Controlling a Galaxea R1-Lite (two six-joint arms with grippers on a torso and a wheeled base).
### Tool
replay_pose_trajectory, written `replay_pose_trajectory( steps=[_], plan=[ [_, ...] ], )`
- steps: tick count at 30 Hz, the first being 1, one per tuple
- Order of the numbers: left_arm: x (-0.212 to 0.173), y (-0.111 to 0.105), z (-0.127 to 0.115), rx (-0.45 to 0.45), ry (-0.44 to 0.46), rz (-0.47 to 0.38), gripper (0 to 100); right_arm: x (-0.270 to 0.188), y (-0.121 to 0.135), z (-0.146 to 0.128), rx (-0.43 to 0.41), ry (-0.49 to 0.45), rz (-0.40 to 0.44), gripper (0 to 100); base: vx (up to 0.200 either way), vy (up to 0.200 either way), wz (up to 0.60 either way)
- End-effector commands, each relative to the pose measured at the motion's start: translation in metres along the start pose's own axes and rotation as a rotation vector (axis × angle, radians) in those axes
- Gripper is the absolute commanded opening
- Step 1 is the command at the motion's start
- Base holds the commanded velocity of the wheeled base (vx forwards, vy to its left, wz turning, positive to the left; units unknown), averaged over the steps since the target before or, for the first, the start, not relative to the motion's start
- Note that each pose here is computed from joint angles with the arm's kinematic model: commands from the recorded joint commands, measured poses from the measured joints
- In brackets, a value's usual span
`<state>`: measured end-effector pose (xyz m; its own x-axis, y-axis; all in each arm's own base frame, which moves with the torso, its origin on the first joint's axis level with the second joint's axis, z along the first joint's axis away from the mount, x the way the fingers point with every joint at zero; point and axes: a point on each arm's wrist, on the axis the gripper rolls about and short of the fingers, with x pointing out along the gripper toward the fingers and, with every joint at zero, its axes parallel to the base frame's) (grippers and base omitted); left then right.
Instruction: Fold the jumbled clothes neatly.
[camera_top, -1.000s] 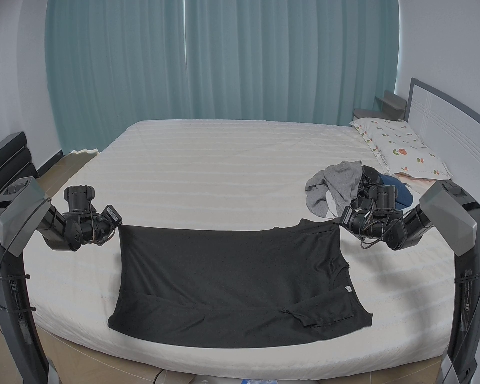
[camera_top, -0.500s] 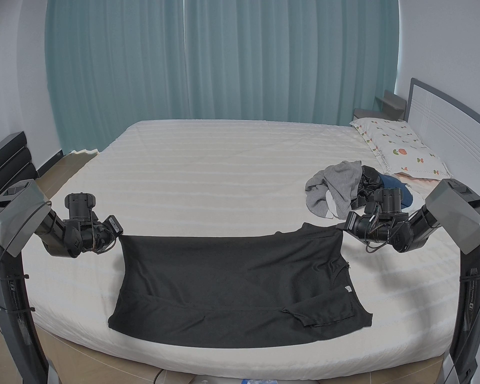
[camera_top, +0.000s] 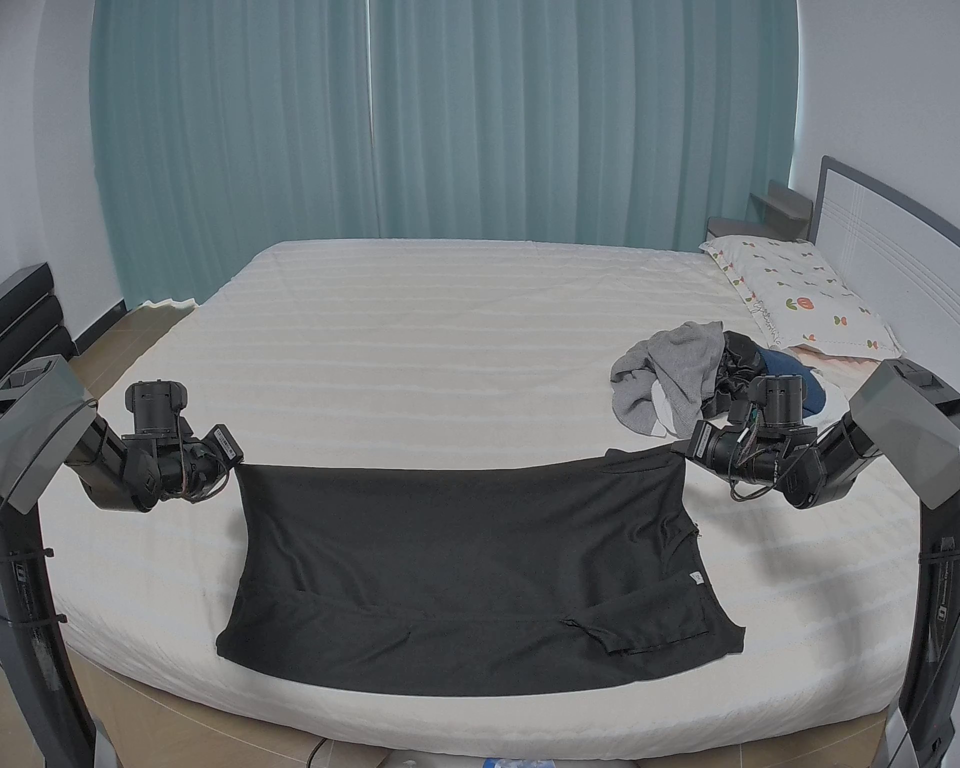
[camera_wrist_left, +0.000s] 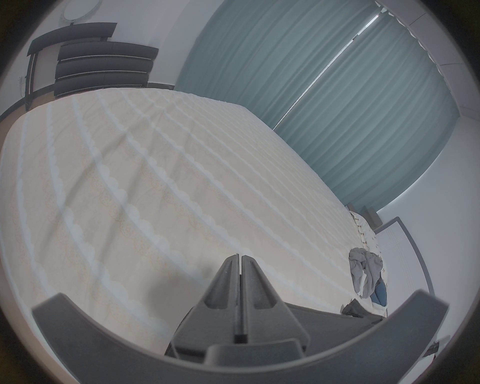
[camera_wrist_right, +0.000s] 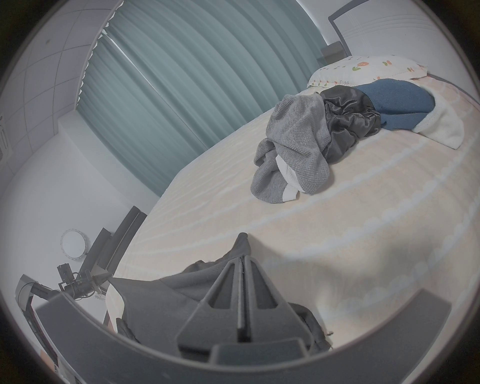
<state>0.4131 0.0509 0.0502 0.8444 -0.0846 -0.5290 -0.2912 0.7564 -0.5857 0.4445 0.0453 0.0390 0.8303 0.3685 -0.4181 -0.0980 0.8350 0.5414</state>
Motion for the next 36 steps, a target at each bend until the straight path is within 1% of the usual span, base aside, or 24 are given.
replay_pose_trajectory(
  steps=[1, 4, 10, 16, 20, 23, 24, 25, 26, 27, 31, 35, 36],
  plan=[
    [0.012, 0.0, 0.003, -0.06, -0.01, -0.006, 0, 0.011, -0.004, -0.002, 0.004, -0.003, 0.001, 0, 0.0, 0.0, 0.0],
    [0.018, 0.001, 0.004, -0.091, -0.012, -0.008, 0, 0.015, -0.004, -0.001, 0.02, -0.01, 0.006, 0, 0.0, 0.0, 0.0],
    [0.02, 0.001, 0.004, -0.093, -0.011, -0.007, 0, 0.015, -0.002, 0.001, 0.029, -0.016, 0.011, 0, 0.0, 0.0, 0.0],
    [0.016, 0.004, 0.001, -0.095, 0.003, 0.004, 0, 0.005, 0.001, 0.004, 0.031, -0.014, 0.01, 0, 0.0, 0.0, 0.0],
    [0.008, 0.004, -0.002, -0.08, 0.013, 0.012, 0, -0.005, 0.0, 0.004, 0.038, -0.006, 0.001, 0, 0.0, 0.0, 0.0],
    [0.001, 0.003, -0.003, -0.064, 0.015, 0.013, 0, -0.013, -0.001, 0.002, 0.042, 0.004, -0.006, 0, 0.0, 0.0, 0.0],
    [-0.004, 0.003, -0.006, -0.038, 0.024, 0.018, 0, -0.019, -0.001, 0.001, 0.042, 0.012, -0.012, 0, 0.0, 0.0, 0.0],
    [-0.004, 0.003, -0.006, -0.038, 0.024, 0.018, 0, -0.019, -0.001, 0.001, 0.042, 0.012, -0.012, 0, 0.0, 0.0, 0.0],
    [-0.01, 0.004, -0.009, -0.001, 0.031, 0.022, 0, -0.026, -0.001, -0.001, 0.043, 0.023, -0.012, 0, 0.0, 0.0, 0.0],
    [-0.014, 0.005, -0.011, 0.014, 0.037, 0.024, 0, -0.029, -0.001, -0.001, 0.046, 0.028, -0.011, 0, 0.0, 0.0, 0.0],
    [-0.025, 0.006, -0.016, 0.051, 0.052, 0.035, 0, -0.042, -0.001, -0.006, 0.047, 0.058, -0.008, 0, 0.0, 0.0, 0.0],
    [-0.034, 0.01, -0.023, 0.085, 0.073, 0.049, 0, -0.052, -0.006, -0.015, 0.025, 0.091, -0.018, 0, 0.0, 0.0, 0.0],
    [-0.038, 0.012, -0.027, 0.101, 0.087, 0.057, 0, -0.056, -0.01, -0.02, 0.005, 0.108, -0.031, 0, 0.0, 0.0, 0.0]
  ],
)
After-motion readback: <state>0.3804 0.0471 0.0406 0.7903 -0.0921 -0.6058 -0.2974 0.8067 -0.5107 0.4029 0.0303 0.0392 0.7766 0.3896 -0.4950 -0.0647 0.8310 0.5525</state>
